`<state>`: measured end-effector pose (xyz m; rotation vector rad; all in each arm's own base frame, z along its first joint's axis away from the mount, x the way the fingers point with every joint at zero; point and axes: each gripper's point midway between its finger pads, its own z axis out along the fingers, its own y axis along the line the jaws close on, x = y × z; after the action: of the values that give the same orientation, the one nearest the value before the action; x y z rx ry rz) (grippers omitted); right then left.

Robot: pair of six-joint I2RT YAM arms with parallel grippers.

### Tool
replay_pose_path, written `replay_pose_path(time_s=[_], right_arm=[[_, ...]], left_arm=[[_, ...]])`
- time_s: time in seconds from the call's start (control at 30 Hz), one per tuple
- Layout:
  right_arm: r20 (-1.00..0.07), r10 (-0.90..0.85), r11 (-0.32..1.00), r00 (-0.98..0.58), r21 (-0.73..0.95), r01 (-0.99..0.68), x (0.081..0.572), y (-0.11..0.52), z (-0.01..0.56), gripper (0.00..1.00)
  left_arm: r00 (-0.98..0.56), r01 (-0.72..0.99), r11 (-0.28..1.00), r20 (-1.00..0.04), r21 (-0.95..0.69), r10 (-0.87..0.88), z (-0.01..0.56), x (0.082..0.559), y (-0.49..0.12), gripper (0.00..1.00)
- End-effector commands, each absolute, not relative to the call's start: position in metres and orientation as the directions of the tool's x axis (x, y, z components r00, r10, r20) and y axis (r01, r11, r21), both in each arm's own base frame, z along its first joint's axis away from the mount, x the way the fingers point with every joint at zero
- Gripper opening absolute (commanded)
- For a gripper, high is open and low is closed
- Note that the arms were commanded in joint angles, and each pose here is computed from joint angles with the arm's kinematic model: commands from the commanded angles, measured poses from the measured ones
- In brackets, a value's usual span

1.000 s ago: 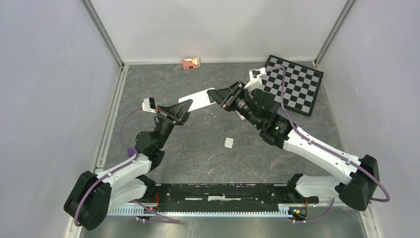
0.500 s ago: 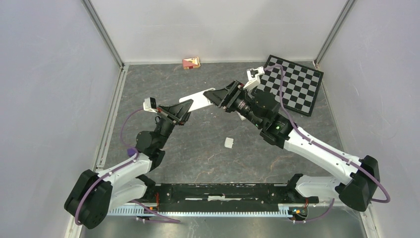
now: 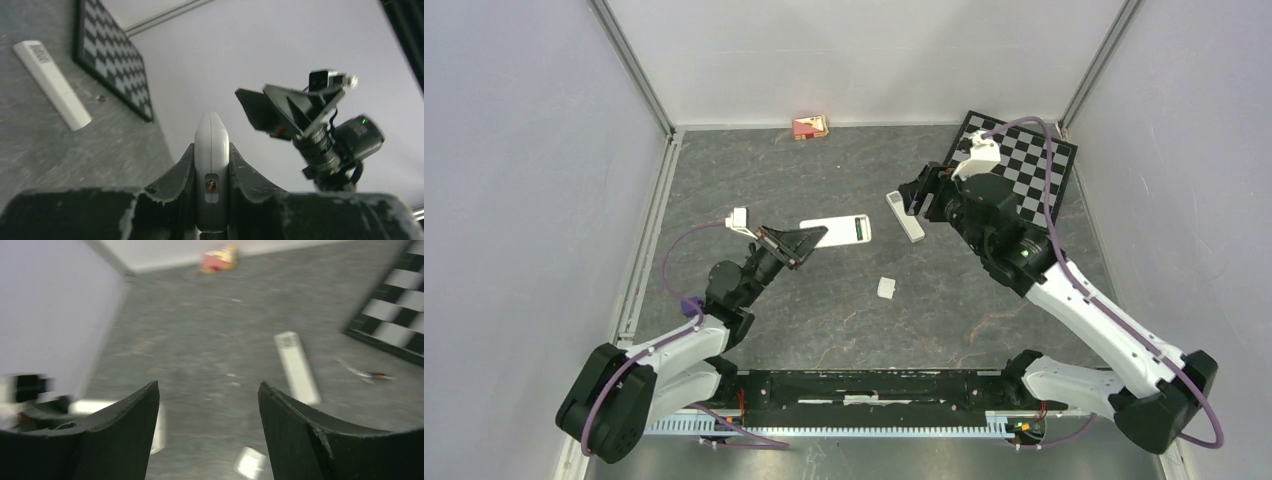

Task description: Load the batteries into the remote control

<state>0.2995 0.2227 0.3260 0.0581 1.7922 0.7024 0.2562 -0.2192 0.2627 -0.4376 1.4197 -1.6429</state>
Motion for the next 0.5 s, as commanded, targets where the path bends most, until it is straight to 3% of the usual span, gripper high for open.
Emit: replay_pose_path(time_s=[0.0, 0.13, 0.33, 0.47], right_arm=[[-0.892, 0.026, 0.996, -0.452, 0.063, -0.068, 0.327, 0.15, 0.245, 0.76], [-0.798, 0.066, 0.996, -0.599, 0.089, -0.008, 0.361, 0.124, 0.181, 0.67], [-0.719, 0.174, 0.984, -0.673, 0.104, 0.144, 0.405, 0.098, 0.125, 0.51], [-0.697, 0.215, 0.973, -0.684, 0.093, 0.211, 0.425, 0.088, 0.105, 0.5]], left_arm=[[-0.563, 0.489, 0.197, -0.48, -0.85, -0.673, 0.237, 0.238, -0.228, 0.02], [-0.571, 0.528, 0.242, -0.551, -0.814, -0.609, 0.225, 0.228, -0.23, 0.02], [-0.582, 0.618, 0.218, -0.626, -0.755, -0.519, 0.232, 0.213, -0.238, 0.02], [-0.587, 0.626, 0.209, -0.631, -0.751, -0.508, 0.234, 0.213, -0.239, 0.02]])
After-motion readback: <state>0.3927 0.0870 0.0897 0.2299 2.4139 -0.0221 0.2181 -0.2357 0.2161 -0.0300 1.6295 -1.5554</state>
